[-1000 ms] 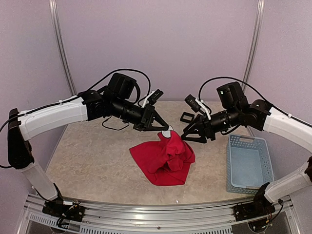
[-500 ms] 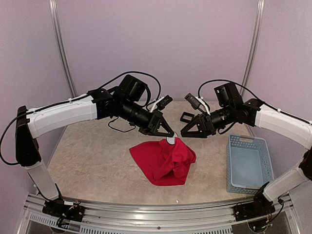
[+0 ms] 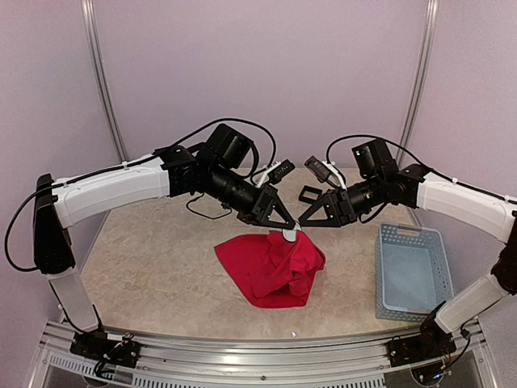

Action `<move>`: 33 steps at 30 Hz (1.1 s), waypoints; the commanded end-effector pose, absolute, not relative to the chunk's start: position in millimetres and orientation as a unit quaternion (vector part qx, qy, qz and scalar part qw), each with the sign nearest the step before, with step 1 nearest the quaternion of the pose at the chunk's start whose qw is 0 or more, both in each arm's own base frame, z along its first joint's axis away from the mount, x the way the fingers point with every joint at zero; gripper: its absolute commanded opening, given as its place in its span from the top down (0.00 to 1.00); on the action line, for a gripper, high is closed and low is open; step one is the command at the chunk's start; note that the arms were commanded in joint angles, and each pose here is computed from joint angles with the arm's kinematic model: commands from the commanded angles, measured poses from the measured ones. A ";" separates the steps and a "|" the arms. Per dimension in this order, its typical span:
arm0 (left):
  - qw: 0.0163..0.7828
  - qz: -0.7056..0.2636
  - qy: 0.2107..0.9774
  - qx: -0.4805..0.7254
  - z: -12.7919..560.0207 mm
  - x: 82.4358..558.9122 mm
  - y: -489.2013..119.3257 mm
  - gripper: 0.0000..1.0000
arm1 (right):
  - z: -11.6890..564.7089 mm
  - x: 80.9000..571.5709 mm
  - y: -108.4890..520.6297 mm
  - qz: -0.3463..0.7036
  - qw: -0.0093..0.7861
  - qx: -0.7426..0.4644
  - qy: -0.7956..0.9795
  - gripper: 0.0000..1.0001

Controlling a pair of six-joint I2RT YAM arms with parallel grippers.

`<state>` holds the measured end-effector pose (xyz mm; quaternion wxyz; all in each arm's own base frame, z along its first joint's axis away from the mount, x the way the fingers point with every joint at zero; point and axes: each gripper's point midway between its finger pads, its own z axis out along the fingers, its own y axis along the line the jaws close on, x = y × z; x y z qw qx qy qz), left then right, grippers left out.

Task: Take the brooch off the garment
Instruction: Pass from the left arm to the right

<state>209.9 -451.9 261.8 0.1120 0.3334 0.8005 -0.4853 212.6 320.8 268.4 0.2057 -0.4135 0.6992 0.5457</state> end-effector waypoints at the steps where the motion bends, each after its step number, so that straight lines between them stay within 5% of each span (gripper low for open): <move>1: 0.113 -0.493 0.788 0.351 267.5 206.9 -460.4 1.00 | 259.3 210.7 323.0 0.558 0.178 -0.416 0.695 0.78; 7: 0.112 -0.491 0.788 0.353 265.0 207.2 -461.4 1.00 | 257.6 211.5 324.2 0.560 0.174 -0.419 0.693 0.81; 13: 0.121 -0.490 0.787 0.354 267.0 208.0 -461.5 1.00 | 259.9 210.4 324.4 0.565 0.176 -0.417 0.690 0.99; 18: 0.141 -0.488 0.788 0.348 270.5 213.6 -463.2 0.93 | 267.1 212.1 324.8 0.570 0.191 -0.408 0.687 1.00; 28: 0.245 -0.460 0.801 0.293 283.9 241.0 -445.1 0.10 | 286.5 226.3 322.3 0.555 0.269 -0.381 0.688 1.00; 33: 0.337 -0.472 0.780 0.237 317.9 258.5 -426.9 0.01 | 317.3 246.3 317.2 0.544 0.356 -0.332 0.683 1.00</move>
